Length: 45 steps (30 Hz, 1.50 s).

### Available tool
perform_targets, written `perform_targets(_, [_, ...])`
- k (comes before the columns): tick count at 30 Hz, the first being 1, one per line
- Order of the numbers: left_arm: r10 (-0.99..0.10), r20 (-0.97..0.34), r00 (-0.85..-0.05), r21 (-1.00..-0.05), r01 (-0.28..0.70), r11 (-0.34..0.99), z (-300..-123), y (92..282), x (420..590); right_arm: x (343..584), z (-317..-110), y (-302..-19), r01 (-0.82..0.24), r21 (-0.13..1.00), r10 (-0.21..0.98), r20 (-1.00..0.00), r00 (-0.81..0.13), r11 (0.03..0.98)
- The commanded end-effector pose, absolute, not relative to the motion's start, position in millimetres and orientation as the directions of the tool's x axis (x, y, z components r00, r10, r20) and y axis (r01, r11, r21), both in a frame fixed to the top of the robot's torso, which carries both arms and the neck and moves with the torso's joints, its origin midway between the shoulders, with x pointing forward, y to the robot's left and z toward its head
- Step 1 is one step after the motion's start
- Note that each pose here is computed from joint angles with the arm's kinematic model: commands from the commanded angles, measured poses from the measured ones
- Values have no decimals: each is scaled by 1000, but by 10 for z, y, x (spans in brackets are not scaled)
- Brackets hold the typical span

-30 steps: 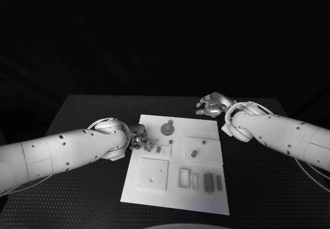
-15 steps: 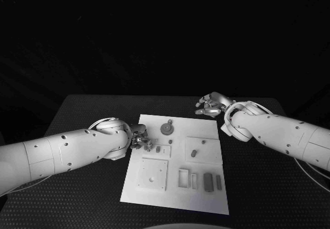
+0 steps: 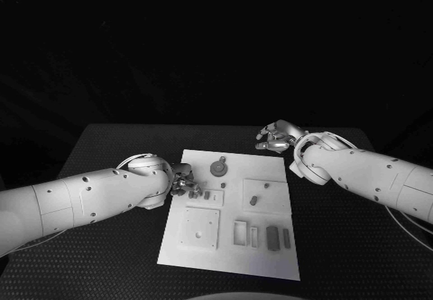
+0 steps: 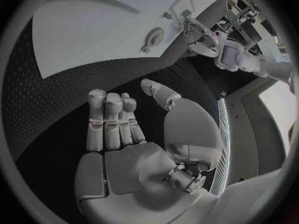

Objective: Assemble the parts on the task board

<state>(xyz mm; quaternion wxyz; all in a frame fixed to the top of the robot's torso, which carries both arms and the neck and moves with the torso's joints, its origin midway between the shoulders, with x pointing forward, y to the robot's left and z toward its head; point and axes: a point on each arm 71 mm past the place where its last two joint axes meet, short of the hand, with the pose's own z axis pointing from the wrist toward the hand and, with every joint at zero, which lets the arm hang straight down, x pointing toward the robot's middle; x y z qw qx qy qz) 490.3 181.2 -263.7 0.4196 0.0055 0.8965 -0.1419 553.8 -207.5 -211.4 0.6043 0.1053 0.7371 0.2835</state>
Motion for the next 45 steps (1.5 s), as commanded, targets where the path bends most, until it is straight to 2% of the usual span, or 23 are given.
perform_targets(1, [-77,-736,-673,-220,130,967,-2712,1827,4864,5534,-2117,-2065,-197,542,491,-833,-256,817])
perform_targets(24, [-158,-746,-647,-271,79,959,-2667,1908,4888,5539,-2117,-2059,-198,542,492,-833,-252,816])
perform_targets(30, [-188,-743,-642,-297,65,953,-2584,1923,4922,5540,-2118,-2068,-197,542,492,-833,-251,817])
perform_targets(39, [-319,-695,-645,-417,-1,909,-2431,1941,4967,5540,-2118,-2067,-197,542,492,-833,-252,817])
perform_targets(43, [-359,-706,-611,-472,27,881,-2381,1889,4992,5540,-2118,-2067,-197,542,492,-833,-252,817])
perform_targets(45, [-357,-738,-573,-497,102,862,-2331,1799,5009,5541,-2118,-2073,-196,541,492,-834,-251,818])
